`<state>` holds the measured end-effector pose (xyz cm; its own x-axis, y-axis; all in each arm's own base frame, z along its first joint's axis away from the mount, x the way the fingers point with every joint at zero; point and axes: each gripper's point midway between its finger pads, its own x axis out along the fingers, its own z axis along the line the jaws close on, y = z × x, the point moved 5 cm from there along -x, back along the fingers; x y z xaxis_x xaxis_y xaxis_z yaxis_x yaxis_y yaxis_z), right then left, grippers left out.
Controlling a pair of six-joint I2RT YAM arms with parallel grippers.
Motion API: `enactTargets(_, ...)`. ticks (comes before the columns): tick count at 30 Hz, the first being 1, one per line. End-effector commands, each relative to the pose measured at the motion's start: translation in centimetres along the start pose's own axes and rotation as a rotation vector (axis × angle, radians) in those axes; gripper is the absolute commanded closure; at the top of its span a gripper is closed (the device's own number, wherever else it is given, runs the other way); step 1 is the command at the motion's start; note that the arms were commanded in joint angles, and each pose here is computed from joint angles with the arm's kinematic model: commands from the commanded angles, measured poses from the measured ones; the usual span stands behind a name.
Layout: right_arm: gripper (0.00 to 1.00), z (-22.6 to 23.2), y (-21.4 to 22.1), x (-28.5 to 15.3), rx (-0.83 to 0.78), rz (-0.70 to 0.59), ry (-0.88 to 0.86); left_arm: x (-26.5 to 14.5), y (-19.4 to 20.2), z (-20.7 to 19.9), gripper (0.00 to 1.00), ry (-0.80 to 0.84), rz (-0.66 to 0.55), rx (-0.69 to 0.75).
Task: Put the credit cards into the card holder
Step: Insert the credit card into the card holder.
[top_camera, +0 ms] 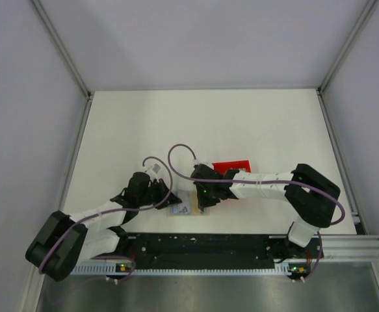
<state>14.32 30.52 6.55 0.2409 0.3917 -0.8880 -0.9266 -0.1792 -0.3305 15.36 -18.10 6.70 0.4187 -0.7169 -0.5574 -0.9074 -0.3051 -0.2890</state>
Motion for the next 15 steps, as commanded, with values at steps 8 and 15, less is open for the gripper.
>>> enactTargets(8,1.00,-1.99,0.90,1.51,-0.011,0.037,0.102,-0.22,-0.06,-0.61,1.00,0.071,-0.038,0.003)
enactTargets(15,1.00,-2.05,0.83,1.36,-0.010,0.036,0.106,-0.44,-0.27,-0.89,1.00,0.047,-0.025,-0.002)
